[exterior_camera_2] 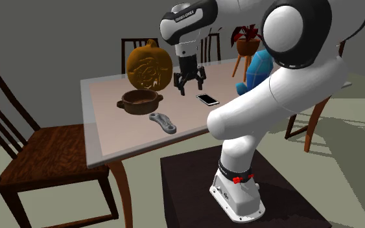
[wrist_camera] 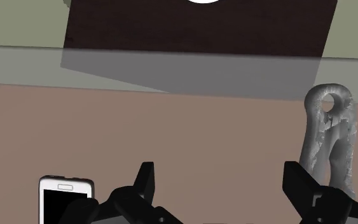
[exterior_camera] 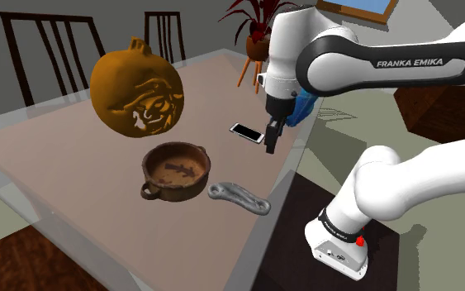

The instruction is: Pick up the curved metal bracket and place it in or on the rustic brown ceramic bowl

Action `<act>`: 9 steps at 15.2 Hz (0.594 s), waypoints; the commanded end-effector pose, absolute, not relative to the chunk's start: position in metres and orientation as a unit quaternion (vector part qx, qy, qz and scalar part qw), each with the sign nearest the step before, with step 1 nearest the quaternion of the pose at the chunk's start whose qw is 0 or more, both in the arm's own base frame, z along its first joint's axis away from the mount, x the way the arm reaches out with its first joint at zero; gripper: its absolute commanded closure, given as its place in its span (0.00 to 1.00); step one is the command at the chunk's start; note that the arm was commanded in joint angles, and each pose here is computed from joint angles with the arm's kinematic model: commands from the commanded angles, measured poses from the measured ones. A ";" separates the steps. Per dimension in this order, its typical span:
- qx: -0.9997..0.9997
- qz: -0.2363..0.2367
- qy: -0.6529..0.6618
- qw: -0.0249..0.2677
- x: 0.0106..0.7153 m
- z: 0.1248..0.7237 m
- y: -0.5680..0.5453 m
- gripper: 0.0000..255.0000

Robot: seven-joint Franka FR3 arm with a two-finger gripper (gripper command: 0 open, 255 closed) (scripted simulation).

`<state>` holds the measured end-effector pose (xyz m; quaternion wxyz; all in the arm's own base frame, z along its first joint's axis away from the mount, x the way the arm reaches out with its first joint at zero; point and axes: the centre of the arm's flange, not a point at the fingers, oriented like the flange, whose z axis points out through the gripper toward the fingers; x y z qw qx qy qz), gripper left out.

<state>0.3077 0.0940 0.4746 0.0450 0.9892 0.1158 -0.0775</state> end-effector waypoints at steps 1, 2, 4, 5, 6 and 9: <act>0.989 -0.076 0.120 0.040 0.307 0.457 0.116 0.00; 0.989 -0.075 0.122 0.037 0.306 0.450 0.126 0.00; 0.989 -0.074 0.127 0.033 0.306 0.434 0.146 0.00; 0.988 -0.074 0.129 0.030 0.306 0.427 0.156 0.00; 0.988 -0.073 0.131 0.028 0.305 0.419 0.166 0.00; 0.988 -0.071 0.138 0.021 0.304 0.397 0.196 0.00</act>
